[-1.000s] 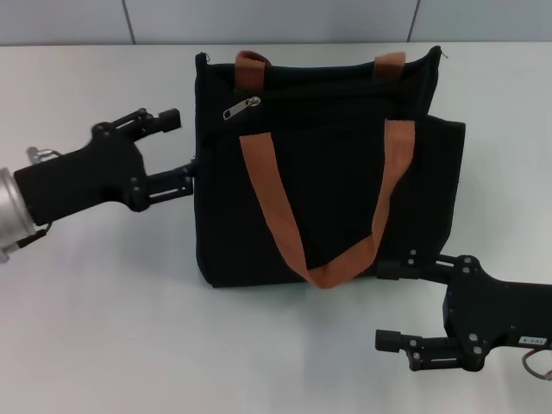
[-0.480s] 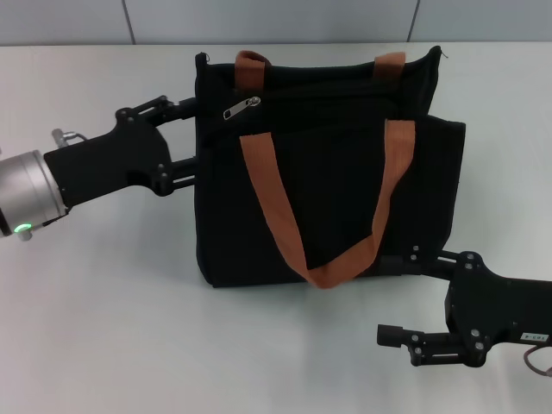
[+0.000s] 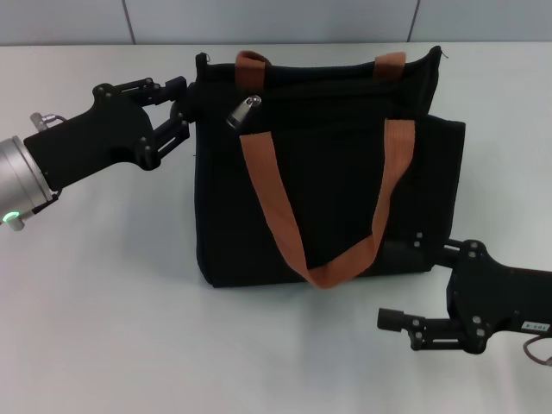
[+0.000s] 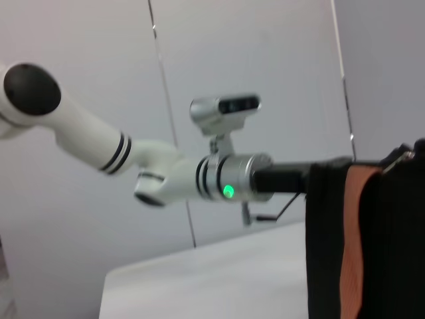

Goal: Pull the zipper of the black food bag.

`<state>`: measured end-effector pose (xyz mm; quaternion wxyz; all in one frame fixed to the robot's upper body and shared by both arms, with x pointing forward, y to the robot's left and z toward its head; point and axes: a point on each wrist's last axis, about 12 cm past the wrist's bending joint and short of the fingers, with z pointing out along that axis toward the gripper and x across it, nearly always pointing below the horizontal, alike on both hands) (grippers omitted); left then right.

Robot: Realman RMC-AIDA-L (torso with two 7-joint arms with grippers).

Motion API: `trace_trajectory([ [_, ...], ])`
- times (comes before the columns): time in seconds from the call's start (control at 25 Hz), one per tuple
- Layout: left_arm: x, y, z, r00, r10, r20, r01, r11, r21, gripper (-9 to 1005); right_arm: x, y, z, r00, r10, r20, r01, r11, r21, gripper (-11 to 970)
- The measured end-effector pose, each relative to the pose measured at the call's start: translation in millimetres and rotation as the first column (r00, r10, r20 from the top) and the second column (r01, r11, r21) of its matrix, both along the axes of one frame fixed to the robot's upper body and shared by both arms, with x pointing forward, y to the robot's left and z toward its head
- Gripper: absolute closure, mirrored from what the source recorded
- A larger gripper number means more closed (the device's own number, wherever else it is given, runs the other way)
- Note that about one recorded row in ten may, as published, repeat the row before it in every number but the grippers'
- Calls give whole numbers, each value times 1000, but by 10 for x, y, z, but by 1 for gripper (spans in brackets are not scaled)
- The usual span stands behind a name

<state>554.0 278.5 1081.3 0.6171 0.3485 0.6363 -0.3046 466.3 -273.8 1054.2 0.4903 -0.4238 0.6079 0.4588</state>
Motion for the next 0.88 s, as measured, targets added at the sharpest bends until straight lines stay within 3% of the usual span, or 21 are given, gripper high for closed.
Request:
trace_trajectory([
  [0.24, -140, -18, -23, 999, -39, 7, 40, 998, -40, 684, -2, -4, 58, 999, -33, 1, 33, 996, 87, 232],
  [0.36, -232, 13, 23, 996, -88, 30, 90, 993, -78, 801, 39, -35, 164, 997, -65, -41, 71, 980, 187, 236],
  [0.56, -241, 11, 36, 995, -97, 34, 99, 991, -85, 922, 170, -11, 342, 986, -1, -164, 47, 959, 278, 242],
  [0.64, -233, -8, 26, 995, -94, 30, 96, 992, -83, 970, 323, 18, 476, 967, 45, -251, 34, 953, 302, 244],
  [0.88, -236, -35, 28, 994, -105, 32, 108, 990, -86, 969, 572, 52, 679, 932, 94, -351, 16, 954, 299, 251],
])
